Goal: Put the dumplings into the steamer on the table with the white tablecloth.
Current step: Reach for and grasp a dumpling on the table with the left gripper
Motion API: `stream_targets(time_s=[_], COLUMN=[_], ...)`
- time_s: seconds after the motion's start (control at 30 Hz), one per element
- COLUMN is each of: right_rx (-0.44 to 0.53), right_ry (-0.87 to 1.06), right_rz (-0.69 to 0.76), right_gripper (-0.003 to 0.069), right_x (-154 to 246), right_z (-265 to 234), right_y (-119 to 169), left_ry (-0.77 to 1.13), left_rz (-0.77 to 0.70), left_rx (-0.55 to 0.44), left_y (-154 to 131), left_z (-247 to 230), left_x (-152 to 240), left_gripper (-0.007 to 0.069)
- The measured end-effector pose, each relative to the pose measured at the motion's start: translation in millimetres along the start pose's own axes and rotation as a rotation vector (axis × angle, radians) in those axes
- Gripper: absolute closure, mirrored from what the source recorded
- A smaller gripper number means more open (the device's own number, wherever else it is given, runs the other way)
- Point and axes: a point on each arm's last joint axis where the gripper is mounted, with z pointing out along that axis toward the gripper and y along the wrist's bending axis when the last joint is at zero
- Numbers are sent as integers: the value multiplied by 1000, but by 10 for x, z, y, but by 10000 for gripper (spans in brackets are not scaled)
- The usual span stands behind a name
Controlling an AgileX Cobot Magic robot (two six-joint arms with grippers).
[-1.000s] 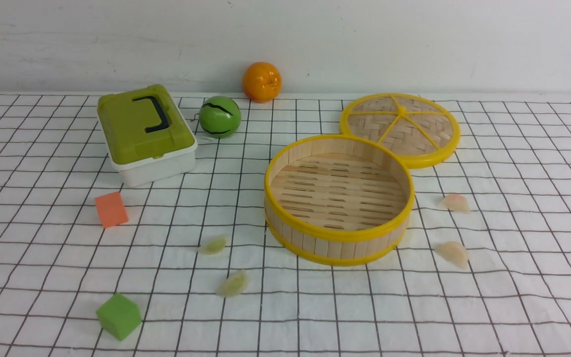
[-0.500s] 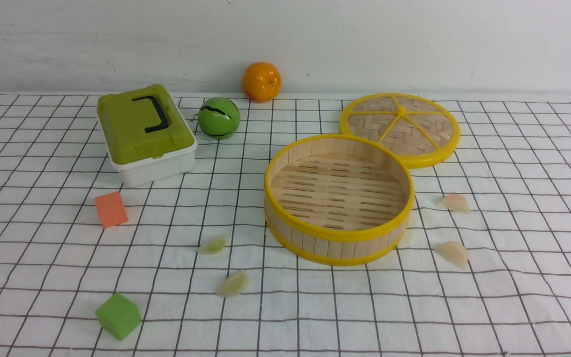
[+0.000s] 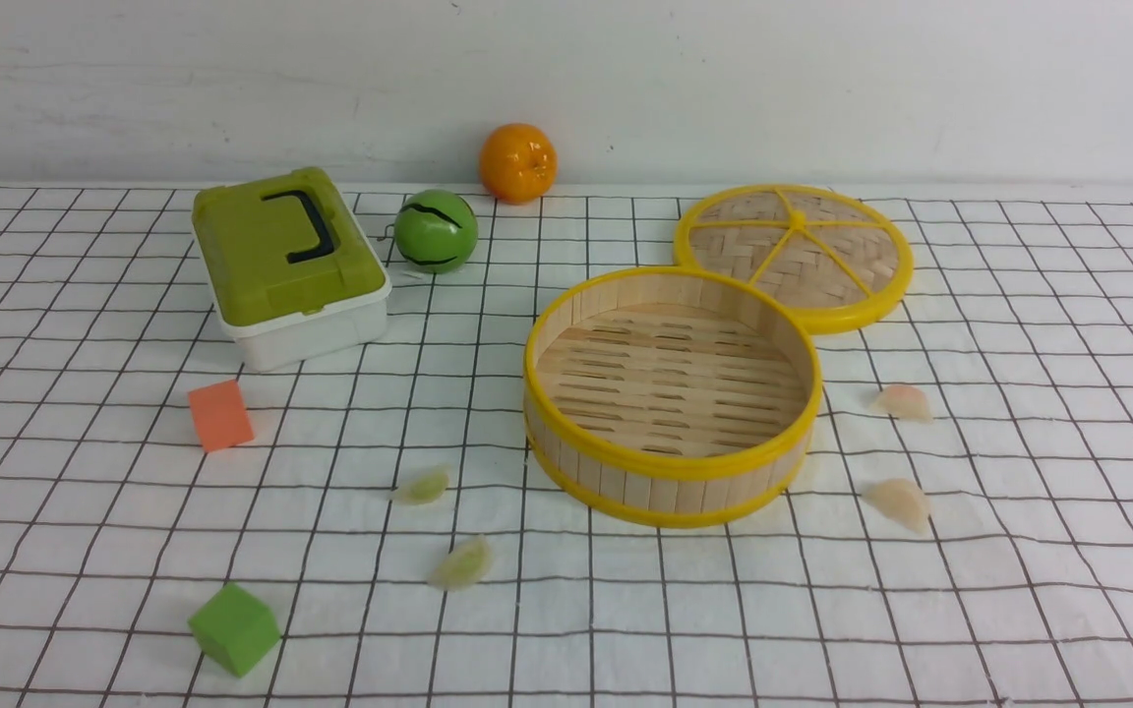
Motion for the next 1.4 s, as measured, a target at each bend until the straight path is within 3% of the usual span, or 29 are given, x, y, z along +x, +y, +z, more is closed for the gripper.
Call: stream_targets(time_s=[0.23,0.37,0.53,0.63,0.67,0.7,0.77,0.83,0.87,0.9,0.97,1.03,1.07,1.13,1.17,1.2,1.27,1.4], right_rx=[-10,-38,-98,-138,-138,-145,-150,-152,-153,-144,-117,-62,-62,16,20,70,94,54], right_ry=[-350,-541,-601,-636,-636,-643,-654,-669,-674,-650,-578,-401,-408,-136,-122,76,212,482], right_rz=[24,146,321,440,443,458,454,400,392,346,279,220,214,179,178,159,130,59], right_gripper=[419,419,419,426,430,456,480,570,579,638,675,674,674,668,667,665,664,664], right_x=[-321,-469,-519,-547,-547,-585,-641,-853,-899,-1013,-1157,-1258,-1278,-1261,-1274,-1214,-1145,-946], right_z=[-59,-130,-162,-183,-183,-195,-215,-270,-282,-293,-276,-180,-189,-12,-4,140,223,436], right_y=[-1,-2,-2,-8,-8,-6,-1,27,32,50,68,69,71,42,40,16,3,40], left_ry=[-350,-508,-512,-416,-396,-362,-339,-276,-270,-233,-178,-54,-53,165,169,331,467,738], left_rz=[29,-104,-332,-524,-530,-523,-497,-422,-410,-379,-353,-365,-366,-423,-423,-449,-449,-428], left_rx=[44,100,152,151,144,126,110,64,60,38,18,-17,-19,-92,-96,-147,-197,-129], left_y=[-44,-63,-55,-35,-33,-30,-28,-15,-15,-7,-1,13,14,41,43,53,46,-33], left_z=[-56,-119,-125,-101,-95,-124,-125,-69,-60,23,180,459,457,820,818,1036,1214,1539], left_x=[-311,-446,-465,-659,-665,-926,-1051,-1334,-1354,-1471,-1553,-1532,-1540,-1411,-1419,-1324,-1241,-1092], left_gripper=[386,386,408,496,503,585,622,638,638,638,638,638,638,638,638,638,638,638])
